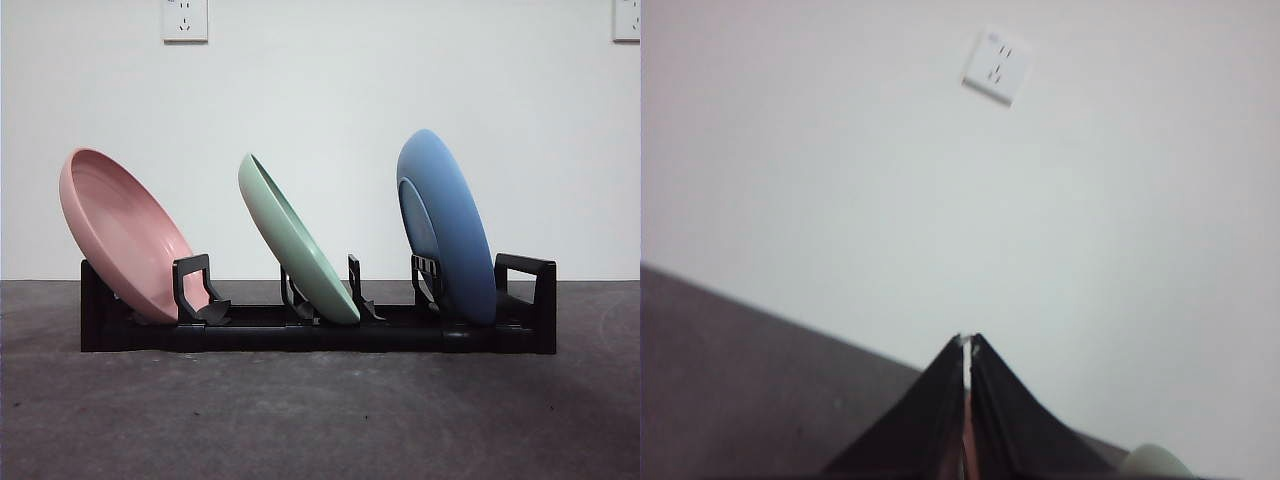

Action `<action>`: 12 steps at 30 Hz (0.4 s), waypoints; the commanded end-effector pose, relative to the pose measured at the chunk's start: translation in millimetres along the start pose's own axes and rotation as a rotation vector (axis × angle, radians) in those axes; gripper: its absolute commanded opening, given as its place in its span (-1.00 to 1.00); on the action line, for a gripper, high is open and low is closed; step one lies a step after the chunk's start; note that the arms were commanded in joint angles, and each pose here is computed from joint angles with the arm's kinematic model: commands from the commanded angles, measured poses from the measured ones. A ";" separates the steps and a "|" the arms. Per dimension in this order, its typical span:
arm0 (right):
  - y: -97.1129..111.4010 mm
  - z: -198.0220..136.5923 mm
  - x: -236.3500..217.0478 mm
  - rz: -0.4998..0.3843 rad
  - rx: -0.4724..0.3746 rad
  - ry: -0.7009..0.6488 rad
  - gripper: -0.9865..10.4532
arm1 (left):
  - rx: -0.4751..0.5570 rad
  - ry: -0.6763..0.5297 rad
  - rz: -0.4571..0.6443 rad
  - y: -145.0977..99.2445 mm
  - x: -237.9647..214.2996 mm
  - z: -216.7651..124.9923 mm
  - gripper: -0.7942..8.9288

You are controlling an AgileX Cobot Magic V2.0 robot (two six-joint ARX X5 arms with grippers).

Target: Place the plate

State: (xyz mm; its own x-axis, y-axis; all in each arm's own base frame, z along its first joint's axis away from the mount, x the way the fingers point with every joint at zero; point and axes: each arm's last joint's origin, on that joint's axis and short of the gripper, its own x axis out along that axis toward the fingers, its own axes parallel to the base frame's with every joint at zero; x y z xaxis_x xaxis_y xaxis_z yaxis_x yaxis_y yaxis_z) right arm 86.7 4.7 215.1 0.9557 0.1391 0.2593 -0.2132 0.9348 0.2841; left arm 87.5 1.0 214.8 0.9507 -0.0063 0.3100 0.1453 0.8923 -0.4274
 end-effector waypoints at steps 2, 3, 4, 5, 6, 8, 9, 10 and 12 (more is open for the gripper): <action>12.5 33.1 -2.1 -0.003 0.122 0.078 -0.80 | -0.030 0.050 0.026 -18.7 0.0 36.5 -0.82; 15.8 41.4 -2.1 0.000 0.126 0.106 -0.80 | -0.029 0.083 0.043 -23.1 0.1 45.0 -0.82; 18.5 48.4 -1.8 0.003 0.129 0.131 -0.80 | -0.027 0.111 0.057 -26.9 0.2 52.4 -0.82; 22.0 57.1 -0.9 0.011 0.128 0.159 -0.80 | -0.019 0.145 0.070 -31.4 0.7 61.0 -0.82; 25.1 65.1 0.1 0.020 0.124 0.181 -0.80 | -0.002 0.179 0.068 -36.3 1.5 69.6 -0.82; 30.6 80.0 2.9 0.029 0.128 0.225 -0.80 | 0.035 0.242 0.045 -45.3 4.2 84.4 -0.82; 33.1 86.7 4.8 0.034 0.133 0.253 -0.80 | 0.054 0.274 0.032 -49.3 6.2 91.0 -0.82; 35.1 92.1 7.2 0.041 0.133 0.281 -0.80 | 0.065 0.303 0.021 -52.8 8.2 96.5 -0.82; 38.9 102.5 13.8 0.048 0.134 0.363 -0.80 | 0.064 0.377 0.007 -59.2 14.3 106.7 -0.82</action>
State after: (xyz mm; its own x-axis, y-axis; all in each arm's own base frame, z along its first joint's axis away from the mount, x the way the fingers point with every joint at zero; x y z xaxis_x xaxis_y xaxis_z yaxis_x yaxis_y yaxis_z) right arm 69.5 9.2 318.6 0.9526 0.3015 -0.0410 -0.2584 0.8728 0.4141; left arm 63.7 -3.4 327.1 0.9897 -0.1407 -0.0265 0.1179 0.9062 -0.4062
